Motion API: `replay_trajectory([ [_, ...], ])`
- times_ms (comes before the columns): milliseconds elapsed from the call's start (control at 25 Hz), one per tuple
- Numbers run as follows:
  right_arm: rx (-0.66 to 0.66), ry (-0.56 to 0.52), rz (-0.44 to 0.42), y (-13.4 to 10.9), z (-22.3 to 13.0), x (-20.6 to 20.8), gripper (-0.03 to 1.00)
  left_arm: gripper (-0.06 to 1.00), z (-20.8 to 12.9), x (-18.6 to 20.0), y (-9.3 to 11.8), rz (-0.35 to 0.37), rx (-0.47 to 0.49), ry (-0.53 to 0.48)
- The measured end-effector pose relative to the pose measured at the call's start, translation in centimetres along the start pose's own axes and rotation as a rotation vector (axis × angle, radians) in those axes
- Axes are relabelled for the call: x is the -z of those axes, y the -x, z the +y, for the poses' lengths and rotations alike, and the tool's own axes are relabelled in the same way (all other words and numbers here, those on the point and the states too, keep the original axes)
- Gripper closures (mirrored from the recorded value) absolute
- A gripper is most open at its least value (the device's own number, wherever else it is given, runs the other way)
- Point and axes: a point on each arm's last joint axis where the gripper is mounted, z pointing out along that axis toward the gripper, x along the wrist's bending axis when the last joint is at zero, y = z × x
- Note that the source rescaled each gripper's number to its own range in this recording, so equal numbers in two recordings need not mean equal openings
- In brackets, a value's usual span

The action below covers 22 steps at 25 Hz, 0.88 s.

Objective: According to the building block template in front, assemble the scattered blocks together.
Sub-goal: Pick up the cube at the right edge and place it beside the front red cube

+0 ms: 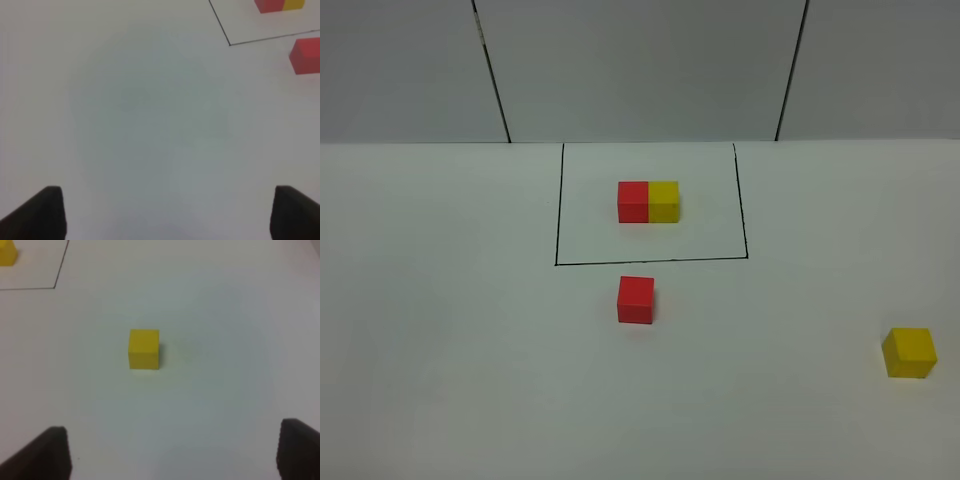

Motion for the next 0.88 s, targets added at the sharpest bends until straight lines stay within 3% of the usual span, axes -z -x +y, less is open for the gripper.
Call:
replay_trajectory([
  [240, 0.0, 0.0, 0.0, 0.0, 0.0, 0.0, 0.18, 0.13, -2.8, 0.6, 0.4, -0.001, -0.001, 0.037],
  [480, 0.0, 0.0, 0.0, 0.0, 0.0, 0.0, 0.18, 0.17, -3.0, 0.5, 0.6, -0.022, 0.005, 0.044],
  [880, 0.0, 0.0, 0.0, 0.0, 0.0, 0.0, 0.18, 0.32, -3.0, 0.5, 0.6, -0.022, 0.02, 0.043],
])
